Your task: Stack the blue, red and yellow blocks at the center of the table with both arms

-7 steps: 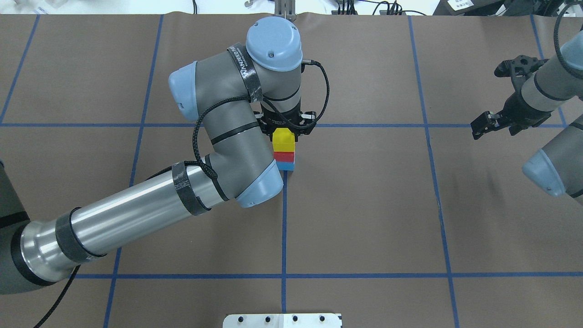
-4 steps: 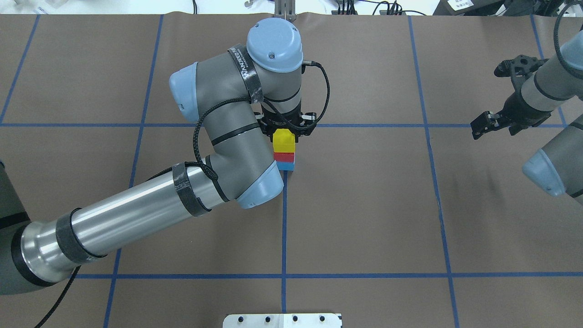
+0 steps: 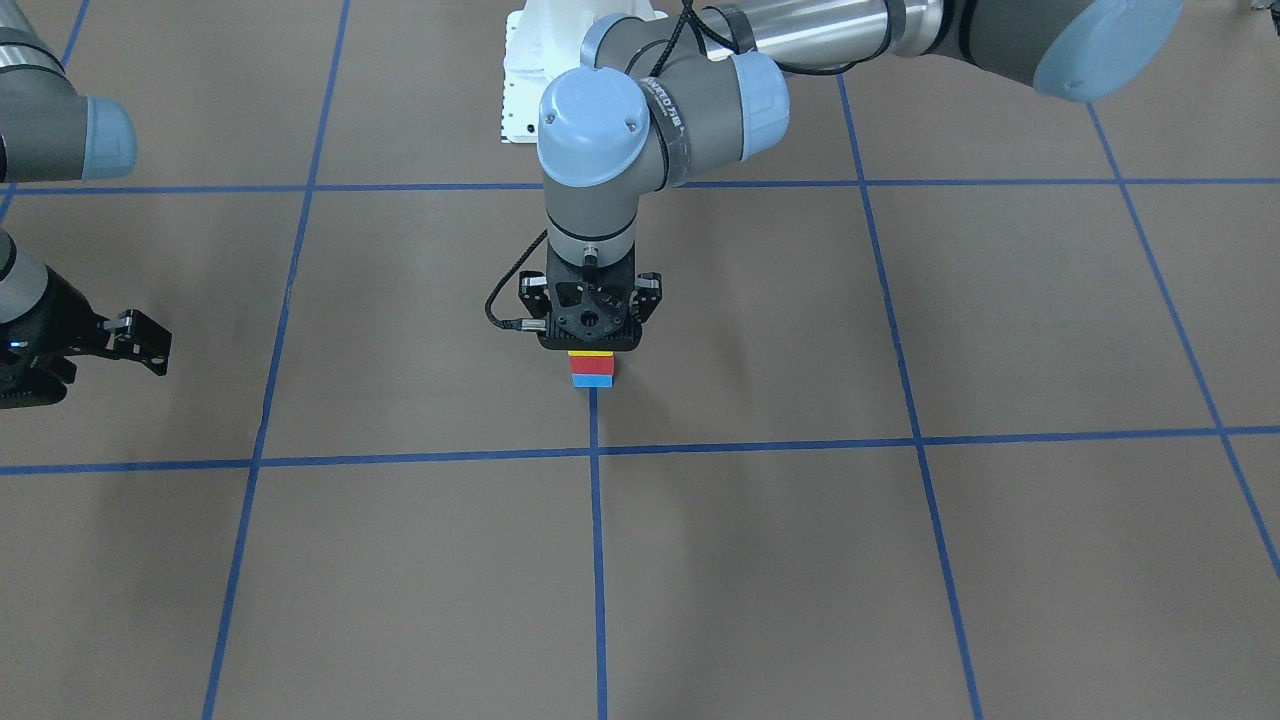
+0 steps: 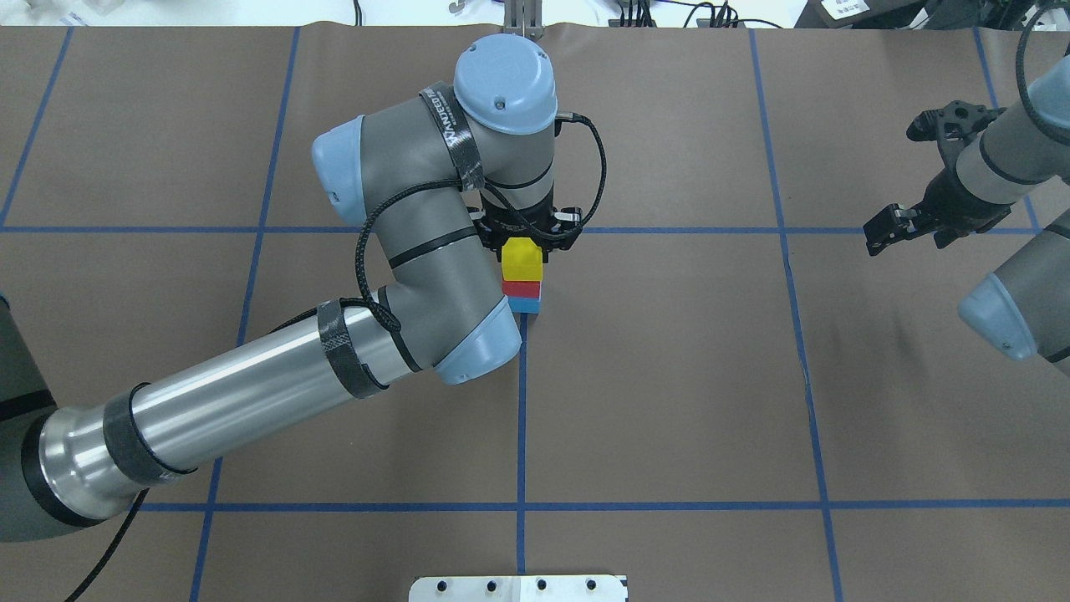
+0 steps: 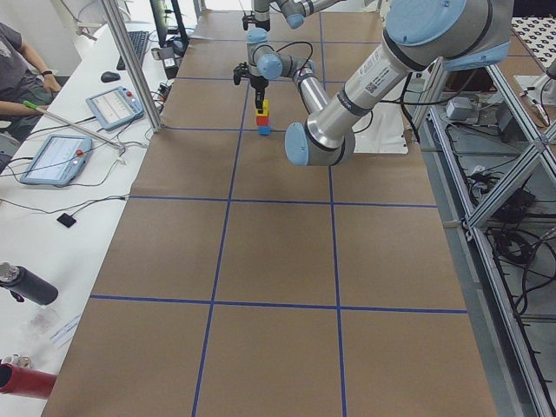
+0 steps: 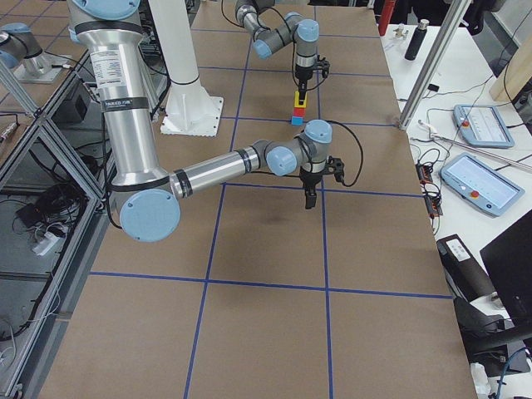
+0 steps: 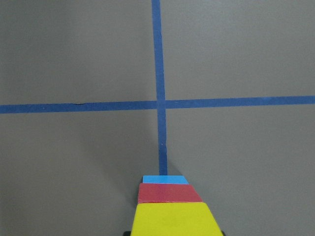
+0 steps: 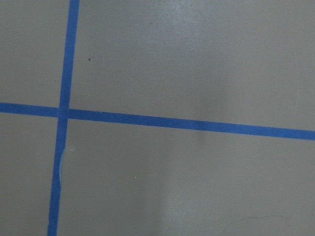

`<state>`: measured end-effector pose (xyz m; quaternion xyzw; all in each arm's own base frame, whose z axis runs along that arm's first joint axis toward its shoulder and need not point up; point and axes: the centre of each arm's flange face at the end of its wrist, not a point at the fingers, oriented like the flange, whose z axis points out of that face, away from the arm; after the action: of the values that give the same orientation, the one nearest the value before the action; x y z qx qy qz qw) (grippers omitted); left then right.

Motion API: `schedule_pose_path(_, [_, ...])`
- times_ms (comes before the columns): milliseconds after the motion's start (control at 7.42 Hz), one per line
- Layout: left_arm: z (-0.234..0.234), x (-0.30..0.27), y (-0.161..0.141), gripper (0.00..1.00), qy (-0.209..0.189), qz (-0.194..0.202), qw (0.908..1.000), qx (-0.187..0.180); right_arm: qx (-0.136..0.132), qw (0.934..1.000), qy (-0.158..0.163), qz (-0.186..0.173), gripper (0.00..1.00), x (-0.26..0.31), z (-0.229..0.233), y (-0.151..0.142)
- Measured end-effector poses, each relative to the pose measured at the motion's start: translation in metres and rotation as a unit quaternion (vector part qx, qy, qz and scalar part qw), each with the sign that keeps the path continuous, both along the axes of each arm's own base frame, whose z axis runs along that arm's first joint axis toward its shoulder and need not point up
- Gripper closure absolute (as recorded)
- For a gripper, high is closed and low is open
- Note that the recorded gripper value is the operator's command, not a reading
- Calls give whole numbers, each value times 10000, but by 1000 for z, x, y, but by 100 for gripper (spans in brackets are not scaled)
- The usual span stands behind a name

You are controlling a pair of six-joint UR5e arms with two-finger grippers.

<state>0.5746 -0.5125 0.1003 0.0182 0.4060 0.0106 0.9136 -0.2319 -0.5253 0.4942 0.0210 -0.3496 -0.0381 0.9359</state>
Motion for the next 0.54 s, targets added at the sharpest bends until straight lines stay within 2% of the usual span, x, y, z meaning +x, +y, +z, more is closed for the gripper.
schedule_pose_path(135, [0,1,1,26,-4,6,10000,-2,-1,10000,1,0,0,0,0,0])
schedule_pose_path(269, [1,3,3,1,-8,18,10000,-6,-1,10000,1,0,0,0,0,0])
schedule_pose_path(539, [-1,4,4,1,-3,22,10000,-10,3,10000,-2,0,0,0,0,0])
